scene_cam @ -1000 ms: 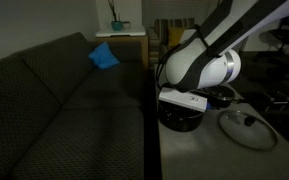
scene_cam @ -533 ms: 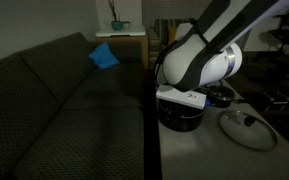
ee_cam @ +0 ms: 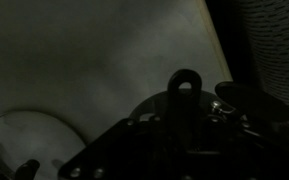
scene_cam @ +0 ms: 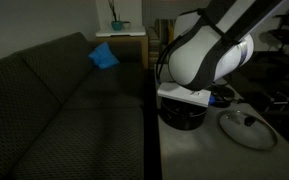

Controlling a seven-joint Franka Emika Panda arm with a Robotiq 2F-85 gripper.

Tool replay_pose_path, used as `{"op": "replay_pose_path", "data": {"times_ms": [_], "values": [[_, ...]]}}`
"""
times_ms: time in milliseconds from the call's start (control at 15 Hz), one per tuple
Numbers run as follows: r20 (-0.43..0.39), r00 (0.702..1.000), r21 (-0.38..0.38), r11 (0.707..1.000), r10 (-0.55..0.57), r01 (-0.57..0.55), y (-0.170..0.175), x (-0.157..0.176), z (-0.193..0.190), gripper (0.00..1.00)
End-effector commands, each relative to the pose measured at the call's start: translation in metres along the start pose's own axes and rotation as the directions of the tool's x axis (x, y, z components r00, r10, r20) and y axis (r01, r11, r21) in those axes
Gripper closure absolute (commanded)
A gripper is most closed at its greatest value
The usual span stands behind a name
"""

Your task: Move the dishing spoon from the pot to the table, to the pot, then to the table

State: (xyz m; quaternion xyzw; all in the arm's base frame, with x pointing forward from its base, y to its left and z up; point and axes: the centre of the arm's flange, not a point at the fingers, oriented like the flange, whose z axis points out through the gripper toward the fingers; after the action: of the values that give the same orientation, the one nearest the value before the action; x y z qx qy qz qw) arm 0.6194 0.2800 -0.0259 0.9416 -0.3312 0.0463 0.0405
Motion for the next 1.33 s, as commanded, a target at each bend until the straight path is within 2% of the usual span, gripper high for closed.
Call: {"op": "replay_pose_path", "data": {"times_ms": [0,333,533,1000,1267], "values": [[-0.046,0.998,-0.048,0.998,0.042,-0.044,0.026,0.006,-0.024,0.93],[-0.106,0.992,-0.079,0.993,0.075,-0.084,0.034,0.016,-0.039,0.93],[-0.102,0.989,-0.084,0.990,0.107,-0.115,0.043,0.015,-0.039,0.93],[0.040,0.989,-0.112,0.984,0.140,-0.135,0.082,-0.001,-0.026,0.93],[0.151,0.982,-0.090,0.991,0.110,-0.097,0.088,0.002,0.003,0.93]]}}
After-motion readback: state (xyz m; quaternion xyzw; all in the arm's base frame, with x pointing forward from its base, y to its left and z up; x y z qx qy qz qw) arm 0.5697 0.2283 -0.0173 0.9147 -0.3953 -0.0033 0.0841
